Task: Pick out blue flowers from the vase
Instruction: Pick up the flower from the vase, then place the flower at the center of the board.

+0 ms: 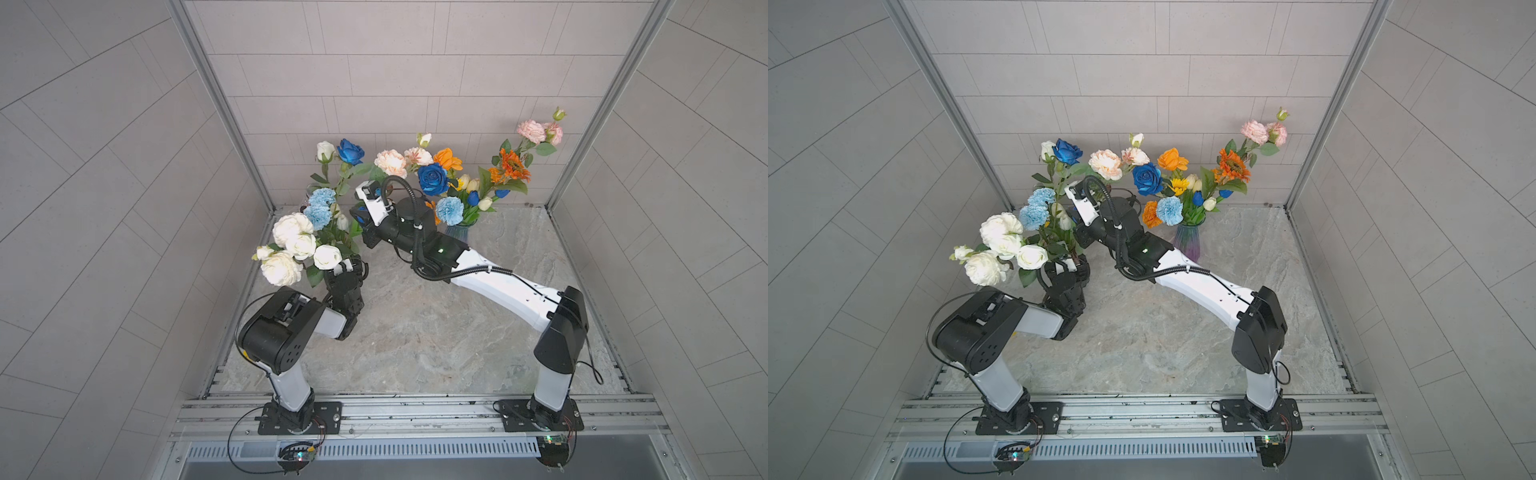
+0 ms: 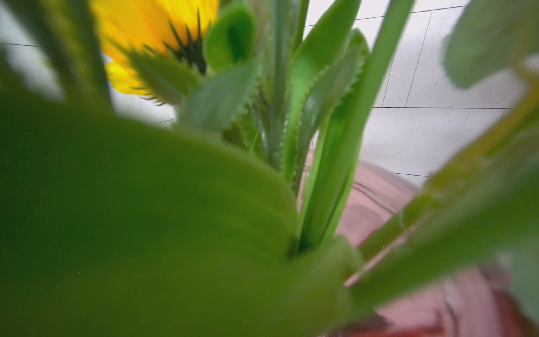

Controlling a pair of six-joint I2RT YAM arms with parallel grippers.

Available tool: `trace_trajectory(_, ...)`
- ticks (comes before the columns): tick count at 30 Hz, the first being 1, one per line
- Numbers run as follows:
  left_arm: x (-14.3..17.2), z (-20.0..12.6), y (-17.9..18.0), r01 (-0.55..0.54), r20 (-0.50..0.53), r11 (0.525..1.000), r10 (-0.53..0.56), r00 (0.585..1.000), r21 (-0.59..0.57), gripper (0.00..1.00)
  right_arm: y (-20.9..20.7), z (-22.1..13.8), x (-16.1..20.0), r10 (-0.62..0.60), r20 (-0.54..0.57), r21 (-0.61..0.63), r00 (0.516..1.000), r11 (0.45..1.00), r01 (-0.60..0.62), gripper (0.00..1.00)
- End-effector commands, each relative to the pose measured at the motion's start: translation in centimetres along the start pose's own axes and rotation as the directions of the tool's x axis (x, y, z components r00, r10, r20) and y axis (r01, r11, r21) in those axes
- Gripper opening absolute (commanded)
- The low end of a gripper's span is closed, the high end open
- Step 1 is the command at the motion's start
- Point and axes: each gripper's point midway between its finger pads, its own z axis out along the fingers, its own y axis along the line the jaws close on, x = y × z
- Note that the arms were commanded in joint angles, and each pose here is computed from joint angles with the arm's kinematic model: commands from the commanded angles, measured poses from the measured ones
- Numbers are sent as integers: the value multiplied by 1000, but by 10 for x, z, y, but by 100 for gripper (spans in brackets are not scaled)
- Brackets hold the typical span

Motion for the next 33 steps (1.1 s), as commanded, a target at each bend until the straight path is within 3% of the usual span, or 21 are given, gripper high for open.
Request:
trace_trajectory(1, 6, -2, -5, 9, -10, 1000, -9, 1000, 13, 74, 6, -36, -69, -58, 120, -15, 991, 998, 60, 10)
trace_trajectory(11, 11, 0, -2, 15, -18, 1000, -15, 1000, -11, 73, 14, -146, -154, -71, 269, -27, 961, 996, 81, 10)
trace_trajectory(18, 13, 1, 0, 14, -22, 1000, -15, 1000, -25, 73, 5, -219, -161, -93, 241, 33, 966, 996, 88, 10)
trace_trajectory(21, 12, 2, 0, 16, -19, 999, -17, 1000, -29, 73, -1, -234, -145, -77, 153, 60, 985, 996, 68, 11)
trace_trajectory(26, 9, 2, -2, 16, -13, 1000, -16, 1000, -18, 74, -7, -234, -92, -49, -89, 77, 995, 995, 56, 11)
trace_trajectory(33, 4, 2, -3, 16, -5, 1000, -16, 1000, -12, 74, -1, -200, 4, 98, -395, 42, 914, 995, -88, 12)
